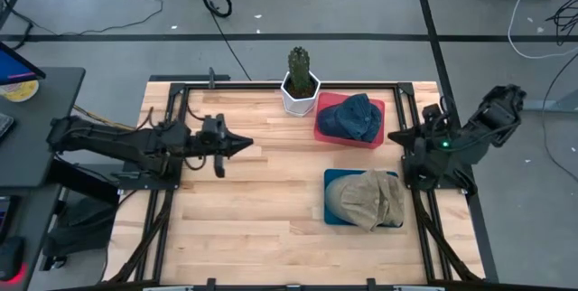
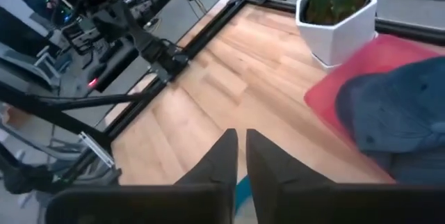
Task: Pick & Place hat
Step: Return to Home Position
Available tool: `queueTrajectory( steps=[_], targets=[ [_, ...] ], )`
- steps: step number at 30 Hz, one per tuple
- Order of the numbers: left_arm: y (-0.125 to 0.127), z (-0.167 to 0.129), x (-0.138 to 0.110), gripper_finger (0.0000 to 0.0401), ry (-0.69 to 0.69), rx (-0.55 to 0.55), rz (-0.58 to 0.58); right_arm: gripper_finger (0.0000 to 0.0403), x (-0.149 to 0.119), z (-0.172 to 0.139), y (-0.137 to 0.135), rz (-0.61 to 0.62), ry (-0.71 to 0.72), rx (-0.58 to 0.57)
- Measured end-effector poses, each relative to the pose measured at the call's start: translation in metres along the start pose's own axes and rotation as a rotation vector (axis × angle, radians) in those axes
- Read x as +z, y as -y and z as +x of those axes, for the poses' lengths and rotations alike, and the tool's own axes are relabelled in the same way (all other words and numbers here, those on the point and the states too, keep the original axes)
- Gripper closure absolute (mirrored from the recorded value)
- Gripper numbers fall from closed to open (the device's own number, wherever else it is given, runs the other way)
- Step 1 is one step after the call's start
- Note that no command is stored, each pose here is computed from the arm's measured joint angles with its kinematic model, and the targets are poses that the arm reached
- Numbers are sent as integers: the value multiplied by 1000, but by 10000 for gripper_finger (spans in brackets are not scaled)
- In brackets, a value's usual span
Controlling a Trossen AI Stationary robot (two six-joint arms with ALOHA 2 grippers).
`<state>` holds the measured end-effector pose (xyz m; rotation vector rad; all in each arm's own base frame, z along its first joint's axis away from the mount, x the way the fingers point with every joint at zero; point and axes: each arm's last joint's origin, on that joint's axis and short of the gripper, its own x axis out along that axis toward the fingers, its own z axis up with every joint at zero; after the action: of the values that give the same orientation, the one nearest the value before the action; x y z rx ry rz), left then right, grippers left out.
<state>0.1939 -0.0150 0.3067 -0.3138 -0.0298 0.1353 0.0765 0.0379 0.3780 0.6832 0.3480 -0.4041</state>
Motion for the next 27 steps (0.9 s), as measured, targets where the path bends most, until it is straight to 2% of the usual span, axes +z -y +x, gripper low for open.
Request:
queueTrajectory(
  steps=[2, 5, 9, 13, 19, 27],
  targets=[
    [-1, -10, 6, 398, 22, 12, 32, 362, 1, 0, -1, 16, 10, 3],
    [-7, -28, 11, 398, 35, 89, 67, 358, 2, 1, -1, 18, 19, -2],
    [-17, -53, 5, 398, 104, 114, 48, 360, 2, 4, -2, -3, 25, -19],
    [-27, -72, -10, 398, 187, 93, 41, 362, 0, 7, -5, -22, 28, -36],
    [-41, -90, -36, 398, 322, 69, 22, 362, -4, 14, -11, -239, 16, -69],
    [-53, -101, -67, 399, 416, 47, 7, 362, -7, 24, -16, -256, 16, -118]
  ],
)
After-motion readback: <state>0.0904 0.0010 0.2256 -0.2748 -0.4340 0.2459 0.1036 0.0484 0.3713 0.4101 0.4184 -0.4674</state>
